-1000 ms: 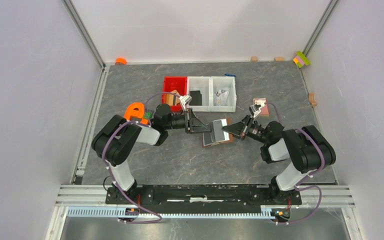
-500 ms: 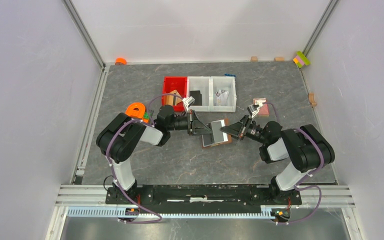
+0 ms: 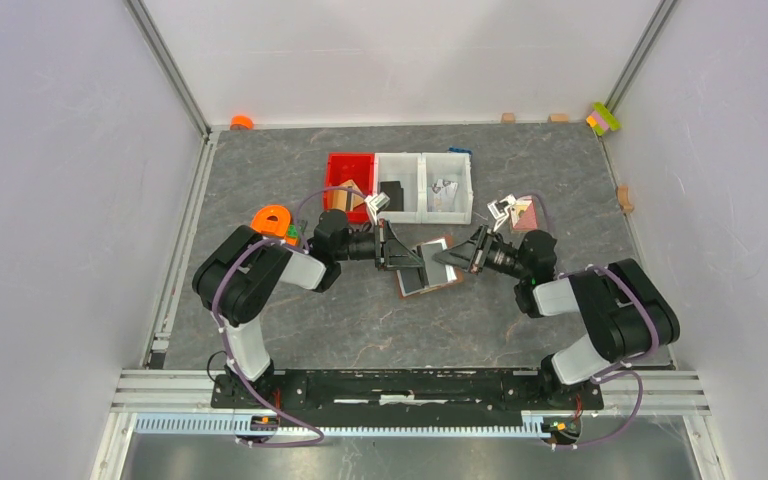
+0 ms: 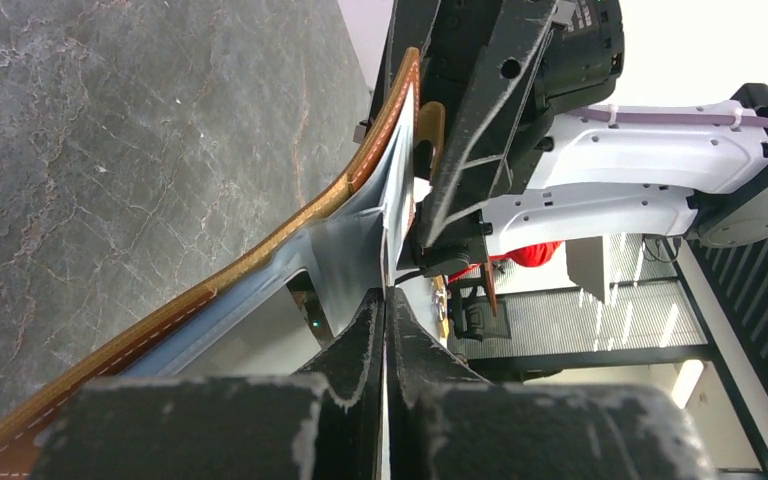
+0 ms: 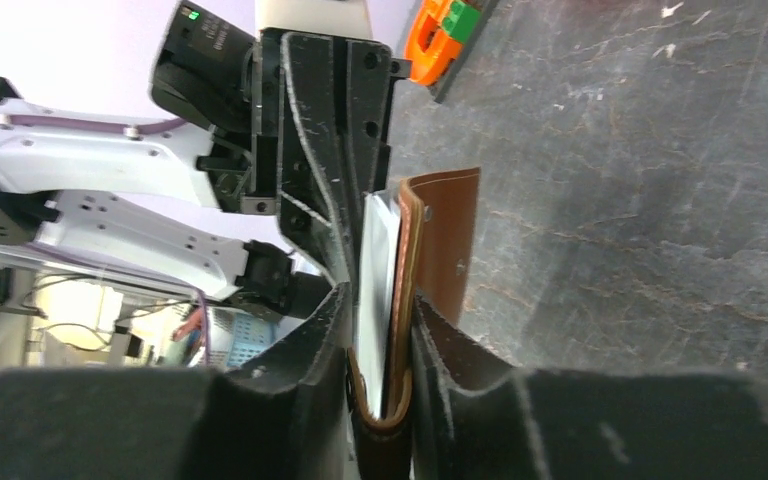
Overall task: Take the credit cards out of the card holder
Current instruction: Remove the credit card from the card holder, then place the credit card in the storage box.
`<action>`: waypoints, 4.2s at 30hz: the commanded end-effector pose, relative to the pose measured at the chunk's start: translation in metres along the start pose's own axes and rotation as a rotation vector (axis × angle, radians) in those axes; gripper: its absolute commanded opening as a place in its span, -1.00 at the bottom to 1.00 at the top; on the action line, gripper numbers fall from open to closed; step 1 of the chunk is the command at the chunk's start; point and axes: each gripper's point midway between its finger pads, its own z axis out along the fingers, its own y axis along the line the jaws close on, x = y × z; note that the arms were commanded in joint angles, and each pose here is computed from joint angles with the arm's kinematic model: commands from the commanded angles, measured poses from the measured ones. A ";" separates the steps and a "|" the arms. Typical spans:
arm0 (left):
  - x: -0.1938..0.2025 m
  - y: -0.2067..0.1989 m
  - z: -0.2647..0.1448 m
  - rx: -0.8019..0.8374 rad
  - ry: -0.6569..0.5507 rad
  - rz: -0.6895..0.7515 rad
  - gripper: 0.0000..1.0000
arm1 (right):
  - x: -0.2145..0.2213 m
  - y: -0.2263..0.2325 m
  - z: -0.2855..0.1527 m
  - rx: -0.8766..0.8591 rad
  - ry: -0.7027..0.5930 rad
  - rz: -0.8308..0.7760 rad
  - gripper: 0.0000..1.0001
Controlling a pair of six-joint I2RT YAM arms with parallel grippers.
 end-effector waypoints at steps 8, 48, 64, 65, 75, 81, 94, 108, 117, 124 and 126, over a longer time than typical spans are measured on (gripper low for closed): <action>-0.009 -0.017 -0.003 0.031 -0.005 0.071 -0.96 | -0.007 -0.017 0.003 0.096 0.016 -0.085 -1.00; -0.070 0.020 -0.041 -0.431 -0.217 0.147 -0.96 | -0.037 -0.046 -0.041 0.236 -0.220 -0.049 -1.00; -0.204 0.056 -0.029 -0.878 -0.218 0.271 -0.95 | -0.035 -0.047 -0.044 0.232 -0.244 -0.033 -1.00; -0.210 0.063 -0.028 -0.906 -0.206 0.271 -0.96 | -0.035 -0.046 -0.044 0.228 -0.245 -0.035 -1.00; -0.243 0.088 -0.043 -1.067 -0.158 0.305 -0.96 | -0.036 -0.041 -0.044 0.213 -0.255 -0.031 -1.00; -0.241 0.099 -0.051 -1.012 -0.114 0.256 -0.96 | -0.037 -0.039 -0.044 0.204 -0.255 -0.026 -1.00; -0.230 0.125 -0.031 -0.934 -0.027 0.145 -0.96 | -0.036 -0.042 -0.043 0.206 -0.255 -0.018 -1.00; -0.231 0.102 -0.054 -1.018 -0.102 0.171 -0.15 | -0.036 -0.040 -0.043 0.197 -0.255 -0.016 -1.00; -0.197 0.042 -0.050 -0.930 -0.190 0.263 0.01 | -0.035 -0.048 -0.043 0.228 -0.252 -0.023 -0.99; -0.144 0.011 -0.051 -0.962 -0.231 0.381 0.09 | -0.034 -0.073 -0.046 0.363 -0.213 -0.075 -0.96; -0.127 0.002 -0.053 -0.960 -0.247 0.421 0.15 | -0.037 -0.085 -0.049 0.448 -0.202 -0.119 -0.93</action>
